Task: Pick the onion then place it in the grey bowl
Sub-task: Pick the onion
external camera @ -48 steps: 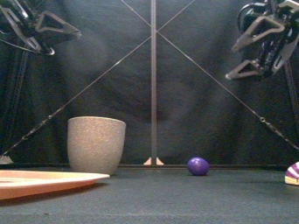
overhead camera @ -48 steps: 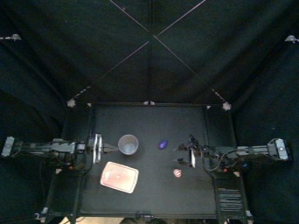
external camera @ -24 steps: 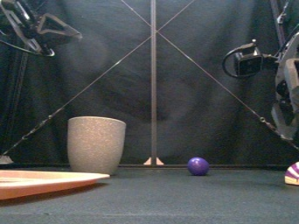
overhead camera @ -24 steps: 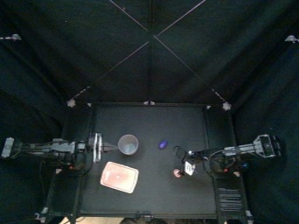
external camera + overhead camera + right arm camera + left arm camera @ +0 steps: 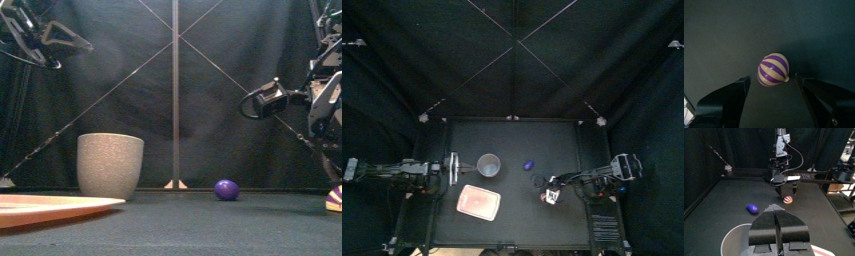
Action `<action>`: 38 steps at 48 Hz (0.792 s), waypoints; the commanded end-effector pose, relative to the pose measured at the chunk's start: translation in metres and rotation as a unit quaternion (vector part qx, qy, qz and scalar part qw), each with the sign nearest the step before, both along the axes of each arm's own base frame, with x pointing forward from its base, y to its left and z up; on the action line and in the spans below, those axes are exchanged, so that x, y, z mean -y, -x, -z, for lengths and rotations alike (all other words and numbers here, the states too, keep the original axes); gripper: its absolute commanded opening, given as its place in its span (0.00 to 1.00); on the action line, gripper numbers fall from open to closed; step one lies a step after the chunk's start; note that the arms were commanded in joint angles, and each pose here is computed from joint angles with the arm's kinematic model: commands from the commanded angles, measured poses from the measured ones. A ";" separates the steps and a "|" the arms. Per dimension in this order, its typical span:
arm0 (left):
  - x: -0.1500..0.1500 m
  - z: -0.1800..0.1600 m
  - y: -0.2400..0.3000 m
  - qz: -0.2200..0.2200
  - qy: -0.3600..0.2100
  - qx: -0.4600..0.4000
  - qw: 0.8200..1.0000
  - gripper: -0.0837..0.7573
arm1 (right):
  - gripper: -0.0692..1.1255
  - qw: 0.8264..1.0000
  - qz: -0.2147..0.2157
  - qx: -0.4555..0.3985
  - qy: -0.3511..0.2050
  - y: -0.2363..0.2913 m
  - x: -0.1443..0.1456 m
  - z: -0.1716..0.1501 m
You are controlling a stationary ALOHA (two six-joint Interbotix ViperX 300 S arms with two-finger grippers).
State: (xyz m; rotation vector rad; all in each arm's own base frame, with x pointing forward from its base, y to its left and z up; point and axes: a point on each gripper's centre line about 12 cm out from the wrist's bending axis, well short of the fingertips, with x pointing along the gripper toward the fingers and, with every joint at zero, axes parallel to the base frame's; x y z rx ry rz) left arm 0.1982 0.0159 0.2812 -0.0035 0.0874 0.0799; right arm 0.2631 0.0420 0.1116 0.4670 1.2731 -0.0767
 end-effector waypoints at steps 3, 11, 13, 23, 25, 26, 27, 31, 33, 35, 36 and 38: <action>-0.001 -0.006 -0.001 -0.002 0.000 0.008 1.000 0.15 | 0.91 1.000 0.008 0.007 0.008 -0.011 -0.003 0.000; -0.001 -0.006 -0.001 -0.003 0.001 0.008 1.000 0.15 | 0.91 0.999 0.005 -0.005 0.039 -0.007 -0.006 0.005; -0.001 -0.006 -0.001 -0.002 0.001 0.008 1.000 0.15 | 0.91 0.999 0.010 -0.007 0.044 -0.006 -0.007 0.006; -0.001 -0.005 -0.001 -0.002 0.001 0.006 1.000 0.15 | 0.89 0.997 0.020 -0.017 0.068 -0.001 -0.013 0.007; -0.001 -0.005 -0.001 -0.002 0.001 0.007 1.000 0.15 | 0.88 0.997 0.022 -0.019 0.070 -0.001 -0.014 0.007; -0.001 -0.005 -0.001 -0.003 0.001 0.005 1.000 0.15 | 0.88 0.997 0.023 -0.020 0.070 -0.001 -0.014 0.008; -0.001 -0.005 -0.001 -0.002 0.001 0.006 1.000 0.15 | 0.87 0.997 0.024 -0.020 0.070 0.000 -0.015 0.008; -0.001 -0.004 -0.001 -0.002 0.001 0.005 1.000 0.15 | 0.82 0.997 0.024 -0.019 0.070 0.000 -0.018 0.008; -0.001 -0.005 -0.001 -0.002 0.001 0.005 1.000 0.15 | 0.79 0.997 0.025 -0.019 0.068 -0.001 -0.019 0.007; -0.001 -0.004 -0.001 -0.002 0.001 0.004 1.000 0.15 | 0.76 0.997 0.023 -0.019 0.068 0.000 -0.021 0.007; -0.001 -0.004 -0.001 -0.002 0.001 0.004 1.000 0.15 | 0.73 0.997 0.024 -0.020 0.067 -0.001 -0.021 0.007; -0.001 -0.004 -0.001 -0.002 0.001 0.003 1.000 0.15 | 0.71 0.997 0.024 -0.019 0.066 0.000 -0.021 0.007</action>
